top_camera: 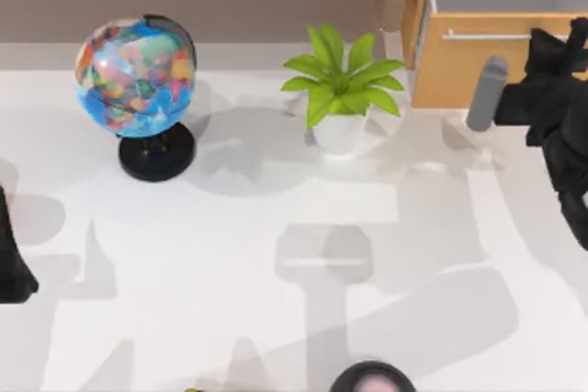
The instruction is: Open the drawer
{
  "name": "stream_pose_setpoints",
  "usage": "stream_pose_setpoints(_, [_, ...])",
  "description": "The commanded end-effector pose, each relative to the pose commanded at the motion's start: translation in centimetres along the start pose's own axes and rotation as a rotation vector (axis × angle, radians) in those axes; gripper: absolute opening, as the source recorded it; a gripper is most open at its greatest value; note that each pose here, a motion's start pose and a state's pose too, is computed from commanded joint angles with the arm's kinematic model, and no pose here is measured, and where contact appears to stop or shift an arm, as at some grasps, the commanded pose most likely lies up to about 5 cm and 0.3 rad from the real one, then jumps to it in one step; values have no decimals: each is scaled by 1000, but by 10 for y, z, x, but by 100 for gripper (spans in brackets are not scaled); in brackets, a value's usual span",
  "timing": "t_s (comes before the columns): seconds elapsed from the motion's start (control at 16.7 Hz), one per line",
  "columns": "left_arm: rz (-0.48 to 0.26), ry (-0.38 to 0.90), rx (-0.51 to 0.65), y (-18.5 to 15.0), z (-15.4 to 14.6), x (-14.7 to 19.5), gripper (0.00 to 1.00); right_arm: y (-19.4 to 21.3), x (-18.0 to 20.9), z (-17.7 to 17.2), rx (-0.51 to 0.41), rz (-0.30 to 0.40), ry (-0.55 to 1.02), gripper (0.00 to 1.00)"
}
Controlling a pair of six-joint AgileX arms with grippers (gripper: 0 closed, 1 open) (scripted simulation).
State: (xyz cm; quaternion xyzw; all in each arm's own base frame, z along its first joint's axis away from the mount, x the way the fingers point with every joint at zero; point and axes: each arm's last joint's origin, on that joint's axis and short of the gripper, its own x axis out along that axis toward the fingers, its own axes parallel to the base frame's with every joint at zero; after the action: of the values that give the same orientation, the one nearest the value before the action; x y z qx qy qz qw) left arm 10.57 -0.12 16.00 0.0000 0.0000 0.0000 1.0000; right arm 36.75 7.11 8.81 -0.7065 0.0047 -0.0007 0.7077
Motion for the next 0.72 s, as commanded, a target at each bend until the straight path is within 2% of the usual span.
stream_pose_setpoints(0.36, [0, 0, 0, 0, 0, 0, 100, -2, -3, 1, 3, -10, 0, 0])
stream_pose_setpoints(0.48, [0, 0, 0, 0, 0, 0, 100, -2, -16, 2, 5, -15, 0, 0])
stream_pose_setpoints(0.72, [0, 0, 0, 0, 0, 0, 100, 5, -54, -1, -5, 22, 1, 0])
